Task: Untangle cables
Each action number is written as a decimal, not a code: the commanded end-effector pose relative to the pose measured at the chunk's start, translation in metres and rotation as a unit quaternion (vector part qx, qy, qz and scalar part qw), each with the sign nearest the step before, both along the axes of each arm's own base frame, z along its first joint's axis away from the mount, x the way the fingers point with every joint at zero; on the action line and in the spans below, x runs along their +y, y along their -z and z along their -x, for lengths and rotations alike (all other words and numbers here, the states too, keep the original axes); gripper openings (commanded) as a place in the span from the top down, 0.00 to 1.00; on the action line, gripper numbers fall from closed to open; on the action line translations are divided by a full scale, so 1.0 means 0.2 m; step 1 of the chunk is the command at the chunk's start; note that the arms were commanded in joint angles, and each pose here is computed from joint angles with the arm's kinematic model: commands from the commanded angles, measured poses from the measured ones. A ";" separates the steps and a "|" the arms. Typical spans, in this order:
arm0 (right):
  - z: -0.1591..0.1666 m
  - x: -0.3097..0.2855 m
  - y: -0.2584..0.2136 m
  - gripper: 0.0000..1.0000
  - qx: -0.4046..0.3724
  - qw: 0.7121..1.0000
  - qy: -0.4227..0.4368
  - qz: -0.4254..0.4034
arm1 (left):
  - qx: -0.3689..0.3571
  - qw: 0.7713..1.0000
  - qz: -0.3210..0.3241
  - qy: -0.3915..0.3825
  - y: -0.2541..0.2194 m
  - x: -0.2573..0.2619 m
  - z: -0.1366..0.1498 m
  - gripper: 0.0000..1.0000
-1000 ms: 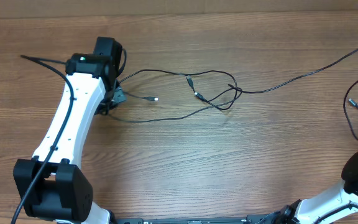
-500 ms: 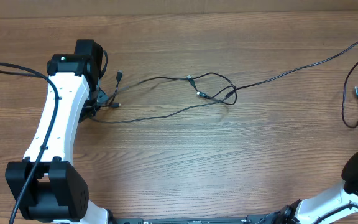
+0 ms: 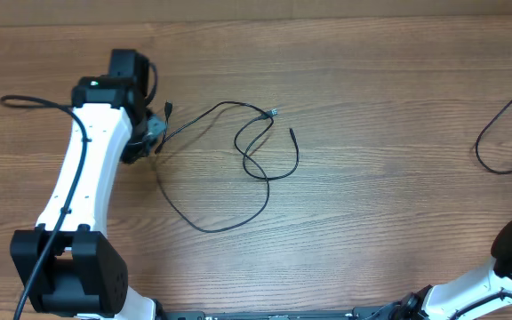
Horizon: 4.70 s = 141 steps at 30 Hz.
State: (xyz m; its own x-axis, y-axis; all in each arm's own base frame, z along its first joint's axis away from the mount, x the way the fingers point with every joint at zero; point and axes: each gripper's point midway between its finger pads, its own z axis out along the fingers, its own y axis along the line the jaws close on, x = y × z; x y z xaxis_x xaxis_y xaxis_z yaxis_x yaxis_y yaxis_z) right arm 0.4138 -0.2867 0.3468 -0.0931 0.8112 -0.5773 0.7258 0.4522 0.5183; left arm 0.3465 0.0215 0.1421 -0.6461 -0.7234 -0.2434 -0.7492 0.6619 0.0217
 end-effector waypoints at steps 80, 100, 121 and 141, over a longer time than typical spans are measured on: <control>0.24 2.57 1.06 0.00 0.235 0.680 -0.681 -0.138 | -0.064 0.909 0.116 0.394 0.01 -0.50 -0.19 0.41; 0.14 2.73 1.47 0.07 0.292 0.767 -0.569 -0.059 | 0.017 0.917 0.133 0.375 0.25 -0.48 -0.15 0.45; 0.04 3.05 1.26 0.07 0.165 0.730 -0.620 -0.236 | 0.019 0.917 0.133 0.375 0.26 -0.48 -0.15 0.45; -0.07 2.88 1.38 0.03 0.199 0.813 -0.525 -0.154 | 0.021 0.917 0.133 0.375 0.26 -0.49 -0.14 0.45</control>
State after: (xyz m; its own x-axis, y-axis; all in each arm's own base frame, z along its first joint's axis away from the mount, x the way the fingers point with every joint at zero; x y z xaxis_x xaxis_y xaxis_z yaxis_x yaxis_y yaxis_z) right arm 0.4177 0.3018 0.0758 -0.9756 0.2135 -0.0518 0.1388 0.7818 0.6079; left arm 0.3749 -0.0758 0.0951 -0.9892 -0.1126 -0.0938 -0.0909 0.9735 -0.2096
